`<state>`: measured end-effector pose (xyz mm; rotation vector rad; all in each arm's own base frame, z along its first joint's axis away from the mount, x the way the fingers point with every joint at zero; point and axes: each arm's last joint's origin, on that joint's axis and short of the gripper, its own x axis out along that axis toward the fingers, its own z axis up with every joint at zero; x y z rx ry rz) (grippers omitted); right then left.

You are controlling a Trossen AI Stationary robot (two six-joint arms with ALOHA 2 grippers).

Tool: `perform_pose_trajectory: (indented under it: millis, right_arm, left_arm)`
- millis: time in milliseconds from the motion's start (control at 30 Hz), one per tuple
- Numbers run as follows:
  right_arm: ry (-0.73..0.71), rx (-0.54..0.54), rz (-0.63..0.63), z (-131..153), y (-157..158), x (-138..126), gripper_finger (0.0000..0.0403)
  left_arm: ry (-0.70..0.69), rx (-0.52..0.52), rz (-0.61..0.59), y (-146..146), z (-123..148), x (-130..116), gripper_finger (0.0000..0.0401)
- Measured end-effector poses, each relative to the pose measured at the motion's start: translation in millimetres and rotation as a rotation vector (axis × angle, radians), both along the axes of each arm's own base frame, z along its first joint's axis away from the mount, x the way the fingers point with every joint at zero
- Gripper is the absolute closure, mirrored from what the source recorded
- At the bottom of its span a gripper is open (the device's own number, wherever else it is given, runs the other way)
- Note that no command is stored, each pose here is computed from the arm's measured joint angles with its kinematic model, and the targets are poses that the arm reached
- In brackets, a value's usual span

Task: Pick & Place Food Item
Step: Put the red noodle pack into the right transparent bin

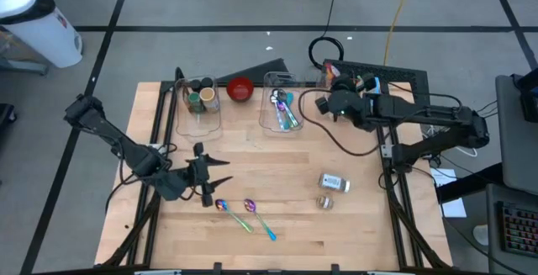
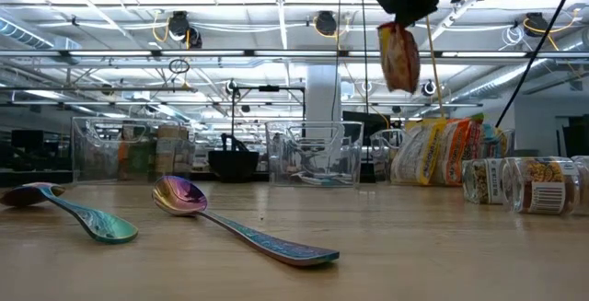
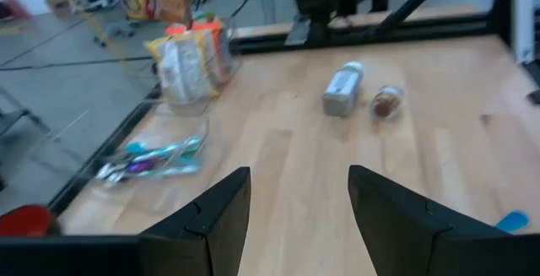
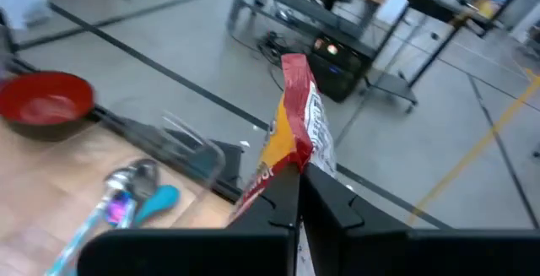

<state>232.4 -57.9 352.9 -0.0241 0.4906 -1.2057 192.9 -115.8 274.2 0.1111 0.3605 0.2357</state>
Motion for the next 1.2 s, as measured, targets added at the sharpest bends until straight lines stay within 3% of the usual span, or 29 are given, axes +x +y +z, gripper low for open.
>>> perform_pose_trajectory:
  millis: [267,500,833,1200]
  right_arm:
    - [0.042,0.014,-0.087,-31.1,-19.4,-10.6,0.0403]
    - [-0.029,0.046,-0.117,-63.3,-35.7,-25.7,0.0403]
    - [-0.182,0.096,-0.039,-86.0,-57.1,-30.9,0.0403]
    - [-0.207,0.182,0.000,-109.0,-68.1,-17.0,0.0403]
  left_arm:
    - [-0.030,-0.041,-0.084,2.4,1.7,7.2,0.0192]
    - [-0.022,-0.055,-0.112,2.1,1.5,7.6,0.0192]
    - [-0.050,-0.048,-0.121,1.5,4.6,8.9,0.0192]
    - [-0.051,-0.044,-0.123,1.4,4.9,9.0,0.0192]
